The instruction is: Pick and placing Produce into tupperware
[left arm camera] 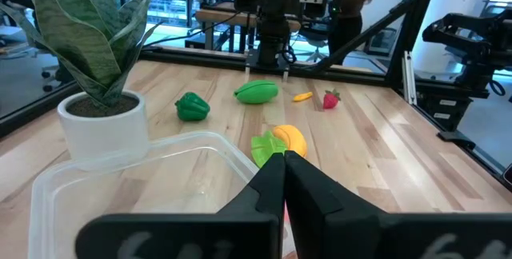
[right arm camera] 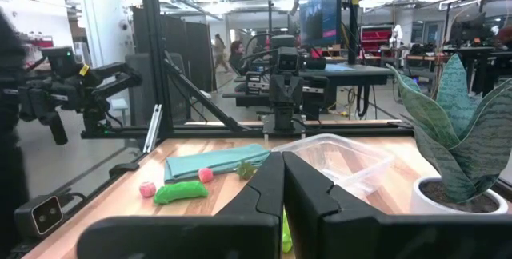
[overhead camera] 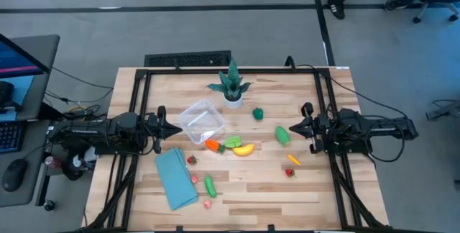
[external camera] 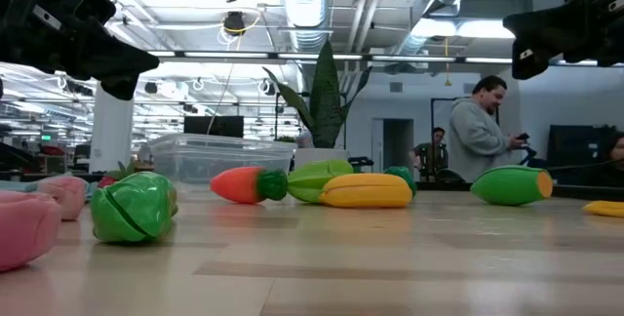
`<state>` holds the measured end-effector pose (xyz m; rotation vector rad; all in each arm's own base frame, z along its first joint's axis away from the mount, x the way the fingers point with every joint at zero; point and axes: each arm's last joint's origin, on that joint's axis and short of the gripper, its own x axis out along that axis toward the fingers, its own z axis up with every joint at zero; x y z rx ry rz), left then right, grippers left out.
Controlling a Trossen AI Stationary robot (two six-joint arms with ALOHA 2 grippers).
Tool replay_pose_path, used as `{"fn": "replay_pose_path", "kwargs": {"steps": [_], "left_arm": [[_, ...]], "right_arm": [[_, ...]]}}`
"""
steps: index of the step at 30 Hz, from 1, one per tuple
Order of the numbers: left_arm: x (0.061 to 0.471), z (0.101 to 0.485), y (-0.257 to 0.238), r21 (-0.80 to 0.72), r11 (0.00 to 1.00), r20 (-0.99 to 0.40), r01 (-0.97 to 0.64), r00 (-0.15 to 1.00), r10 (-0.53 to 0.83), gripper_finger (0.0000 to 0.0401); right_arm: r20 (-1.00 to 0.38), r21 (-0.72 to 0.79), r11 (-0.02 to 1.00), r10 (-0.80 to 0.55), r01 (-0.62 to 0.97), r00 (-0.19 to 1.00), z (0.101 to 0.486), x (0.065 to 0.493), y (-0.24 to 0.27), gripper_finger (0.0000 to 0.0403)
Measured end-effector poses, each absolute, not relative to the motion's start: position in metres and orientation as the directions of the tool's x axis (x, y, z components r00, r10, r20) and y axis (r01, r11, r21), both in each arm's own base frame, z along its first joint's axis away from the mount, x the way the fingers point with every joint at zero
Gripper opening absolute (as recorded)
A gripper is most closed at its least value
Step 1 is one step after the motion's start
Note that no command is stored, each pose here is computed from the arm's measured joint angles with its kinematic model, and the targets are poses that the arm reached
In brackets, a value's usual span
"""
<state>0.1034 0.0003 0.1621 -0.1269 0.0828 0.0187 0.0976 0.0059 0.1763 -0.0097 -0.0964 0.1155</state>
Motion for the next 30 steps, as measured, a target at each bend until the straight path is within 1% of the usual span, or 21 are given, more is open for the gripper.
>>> {"fn": "replay_pose_path", "kwargs": {"steps": [19, 22, 25, 27, 30], "left_arm": [[0.1035, 0.162, 0.0003, -0.124, 0.992, -0.084, -0.024, 0.996, 0.013, 0.0], [0.1035, 0.1623, 0.0003, -0.062, 0.998, -0.08, -0.018, 0.997, 0.013, 0.0], [0.1035, 0.1622, 0.0003, -0.042, 0.999, -0.081, -0.016, 0.997, 0.013, 0.0], [0.1035, 0.1625, 0.0003, -0.056, 0.998, -0.079, -0.018, 0.997, 0.013, 0.0], [0.1036, 0.1632, 0.0003, -0.109, 0.994, -0.069, -0.022, 0.998, 0.015, 0.0]], "right_arm": [[0.095, -0.015, 0.993, 0.116, -0.115, 0.989, 0.1763, 0.0976, 0.006, 0.0], [0.095, -0.015, 0.993, 0.116, -0.115, 0.989, 0.1763, 0.0976, 0.0059, 0.0], [0.098, -0.013, 0.993, 0.116, -0.115, 0.988, 0.1765, 0.0975, 0.0059, 0.0], [0.12, 0.032, 0.992, 0.116, -0.12, 0.986, 0.1786, 0.0973, 0.0059, 0.0], [0.159, 0.174, 0.974, 0.117, -0.145, 0.98, 0.1824, 0.0968, 0.006, 0.0]]}}
